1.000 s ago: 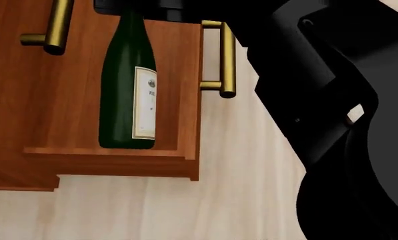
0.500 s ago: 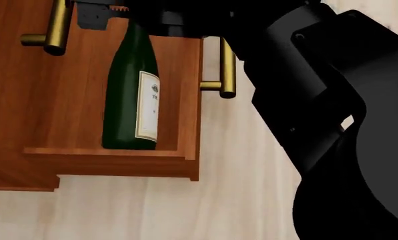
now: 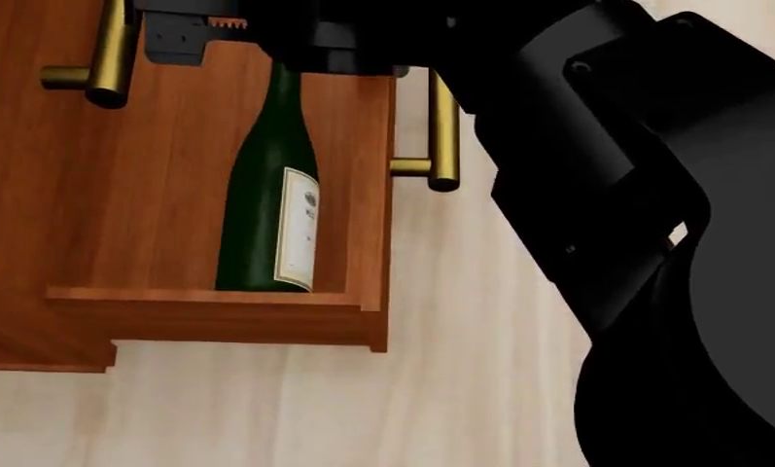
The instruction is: Put the wine bottle in the bottom drawer of the cabinet.
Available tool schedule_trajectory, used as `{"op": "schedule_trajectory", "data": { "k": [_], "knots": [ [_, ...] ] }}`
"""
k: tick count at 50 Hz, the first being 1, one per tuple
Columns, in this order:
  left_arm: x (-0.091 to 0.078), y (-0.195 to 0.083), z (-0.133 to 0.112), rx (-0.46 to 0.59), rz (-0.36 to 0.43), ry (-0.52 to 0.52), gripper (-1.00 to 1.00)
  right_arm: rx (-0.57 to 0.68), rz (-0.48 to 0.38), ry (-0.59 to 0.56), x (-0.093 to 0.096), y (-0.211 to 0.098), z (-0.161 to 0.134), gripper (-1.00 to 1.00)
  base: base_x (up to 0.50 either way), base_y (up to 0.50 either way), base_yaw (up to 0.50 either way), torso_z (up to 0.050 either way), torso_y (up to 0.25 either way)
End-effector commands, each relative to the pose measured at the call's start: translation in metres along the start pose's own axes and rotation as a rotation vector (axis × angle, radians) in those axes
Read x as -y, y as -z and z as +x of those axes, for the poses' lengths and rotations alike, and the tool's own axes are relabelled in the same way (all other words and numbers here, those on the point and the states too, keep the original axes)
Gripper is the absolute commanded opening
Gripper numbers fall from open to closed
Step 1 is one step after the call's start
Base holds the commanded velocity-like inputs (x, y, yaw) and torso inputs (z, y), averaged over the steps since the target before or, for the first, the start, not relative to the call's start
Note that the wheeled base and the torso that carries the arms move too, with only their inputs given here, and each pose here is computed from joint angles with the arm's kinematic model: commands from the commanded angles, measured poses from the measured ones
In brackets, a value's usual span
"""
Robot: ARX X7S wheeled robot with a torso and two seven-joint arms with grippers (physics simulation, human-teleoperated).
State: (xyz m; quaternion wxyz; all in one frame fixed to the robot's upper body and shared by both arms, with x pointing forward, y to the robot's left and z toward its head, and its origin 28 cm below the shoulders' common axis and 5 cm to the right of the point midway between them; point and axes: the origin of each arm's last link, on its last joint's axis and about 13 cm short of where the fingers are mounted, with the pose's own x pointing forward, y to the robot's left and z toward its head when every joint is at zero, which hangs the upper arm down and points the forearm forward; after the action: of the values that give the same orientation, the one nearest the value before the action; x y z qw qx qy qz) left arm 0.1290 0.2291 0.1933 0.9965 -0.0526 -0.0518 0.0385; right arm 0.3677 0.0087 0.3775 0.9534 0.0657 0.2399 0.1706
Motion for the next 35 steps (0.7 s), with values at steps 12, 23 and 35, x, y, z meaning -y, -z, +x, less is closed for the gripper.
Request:
{"op": "schedule_trajectory", "data": {
  "k": [12, 23, 35],
  "knots": [
    [0.0, 0.0, 0.0, -0.001, -0.002, 0.003, 1.0, -0.01, -0.132, 0.134, 0.007, -0.008, -0.011, 1.0, 0.0, 0.0, 0.0, 0.0, 0.0],
    [0.0, 0.0, -0.001, 0.001, 0.0, 0.001, 1.0, 0.041, -0.162, 0.123, 0.003, -0.026, -0.029, 1.0, 0.0, 0.0, 0.0, 0.0, 0.0],
    [0.0, 0.0, 0.0, -0.001, 0.004, -0.001, 1.0, 0.082, -0.191, 0.099, 0.003, -0.04, -0.044, 1.0, 0.0, 0.0, 0.0, 0.0, 0.0]
  ]
}}
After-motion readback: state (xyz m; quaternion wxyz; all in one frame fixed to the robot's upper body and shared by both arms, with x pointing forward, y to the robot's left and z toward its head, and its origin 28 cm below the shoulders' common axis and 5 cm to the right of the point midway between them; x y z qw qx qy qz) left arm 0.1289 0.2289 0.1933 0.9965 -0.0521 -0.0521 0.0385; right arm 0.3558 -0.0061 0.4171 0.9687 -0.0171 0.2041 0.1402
